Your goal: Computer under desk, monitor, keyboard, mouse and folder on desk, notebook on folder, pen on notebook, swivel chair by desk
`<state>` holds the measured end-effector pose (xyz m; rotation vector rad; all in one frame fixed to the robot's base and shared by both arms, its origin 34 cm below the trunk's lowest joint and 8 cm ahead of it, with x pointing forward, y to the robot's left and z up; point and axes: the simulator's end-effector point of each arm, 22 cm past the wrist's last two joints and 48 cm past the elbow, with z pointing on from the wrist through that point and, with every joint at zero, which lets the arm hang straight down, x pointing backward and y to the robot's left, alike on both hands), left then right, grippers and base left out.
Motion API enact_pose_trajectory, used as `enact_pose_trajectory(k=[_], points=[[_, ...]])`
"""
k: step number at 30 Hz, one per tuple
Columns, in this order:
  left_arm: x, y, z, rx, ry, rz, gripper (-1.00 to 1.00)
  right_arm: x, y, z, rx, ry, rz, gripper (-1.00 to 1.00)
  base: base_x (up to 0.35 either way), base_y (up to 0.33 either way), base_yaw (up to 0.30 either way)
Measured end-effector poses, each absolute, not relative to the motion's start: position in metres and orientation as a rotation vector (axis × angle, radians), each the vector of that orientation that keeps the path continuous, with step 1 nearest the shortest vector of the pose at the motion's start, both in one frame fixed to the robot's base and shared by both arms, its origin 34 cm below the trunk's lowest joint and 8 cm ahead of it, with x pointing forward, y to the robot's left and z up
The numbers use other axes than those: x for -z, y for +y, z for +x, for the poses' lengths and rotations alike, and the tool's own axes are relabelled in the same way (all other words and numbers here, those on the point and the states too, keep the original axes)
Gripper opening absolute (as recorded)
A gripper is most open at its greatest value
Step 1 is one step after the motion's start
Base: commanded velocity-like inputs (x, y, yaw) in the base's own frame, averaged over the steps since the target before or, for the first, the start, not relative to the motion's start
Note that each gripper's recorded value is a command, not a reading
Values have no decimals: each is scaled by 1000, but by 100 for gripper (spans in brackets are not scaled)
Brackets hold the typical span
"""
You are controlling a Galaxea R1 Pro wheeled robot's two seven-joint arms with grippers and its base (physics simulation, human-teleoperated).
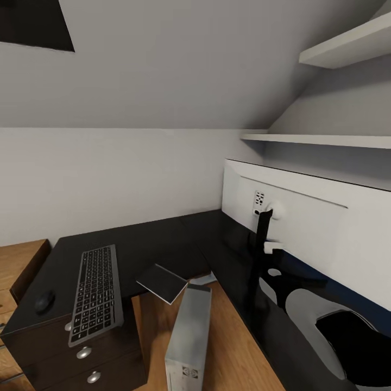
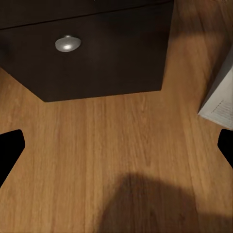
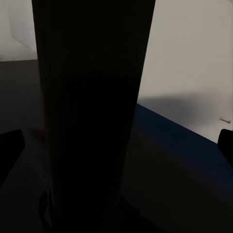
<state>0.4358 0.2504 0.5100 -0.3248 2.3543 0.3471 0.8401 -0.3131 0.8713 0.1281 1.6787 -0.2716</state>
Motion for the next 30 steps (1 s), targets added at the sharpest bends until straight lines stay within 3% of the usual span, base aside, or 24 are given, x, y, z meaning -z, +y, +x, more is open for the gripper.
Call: enact_pose_trajectory(k=[30], points=[[-505,249,429,-353,2372,-316,100,-872,-316,840,272,1677,140,100,28,33,0]])
